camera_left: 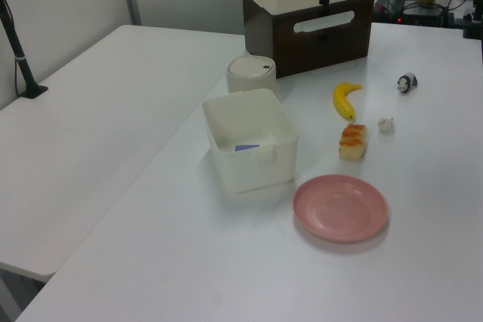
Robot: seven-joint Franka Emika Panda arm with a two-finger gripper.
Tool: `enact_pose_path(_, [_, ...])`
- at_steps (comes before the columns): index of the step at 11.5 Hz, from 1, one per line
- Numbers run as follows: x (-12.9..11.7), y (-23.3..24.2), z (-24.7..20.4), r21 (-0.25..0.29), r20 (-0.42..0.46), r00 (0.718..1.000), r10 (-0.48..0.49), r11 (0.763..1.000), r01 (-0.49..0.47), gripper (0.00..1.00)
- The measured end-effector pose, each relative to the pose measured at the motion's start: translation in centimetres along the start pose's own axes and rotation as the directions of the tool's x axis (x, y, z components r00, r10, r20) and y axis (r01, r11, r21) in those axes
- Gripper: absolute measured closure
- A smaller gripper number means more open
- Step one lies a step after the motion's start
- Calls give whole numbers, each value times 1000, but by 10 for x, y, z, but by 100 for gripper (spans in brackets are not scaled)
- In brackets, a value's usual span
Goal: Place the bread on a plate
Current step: 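Move the open gripper toward the glazed bread roll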
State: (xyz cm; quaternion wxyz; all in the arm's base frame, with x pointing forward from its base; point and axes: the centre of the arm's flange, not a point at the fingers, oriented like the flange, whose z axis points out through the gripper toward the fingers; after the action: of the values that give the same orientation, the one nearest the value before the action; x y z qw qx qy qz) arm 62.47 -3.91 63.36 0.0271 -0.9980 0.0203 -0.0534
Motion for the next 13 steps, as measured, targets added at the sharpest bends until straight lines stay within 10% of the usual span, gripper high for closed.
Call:
enact_pose_path(9, [-16, -58, 51, -41, 165, 978, -129, 990, 137, 0])
enact_pose_path(13, [-29, -93, 93, -133, 276, 918, -287, 934, 332, 0])
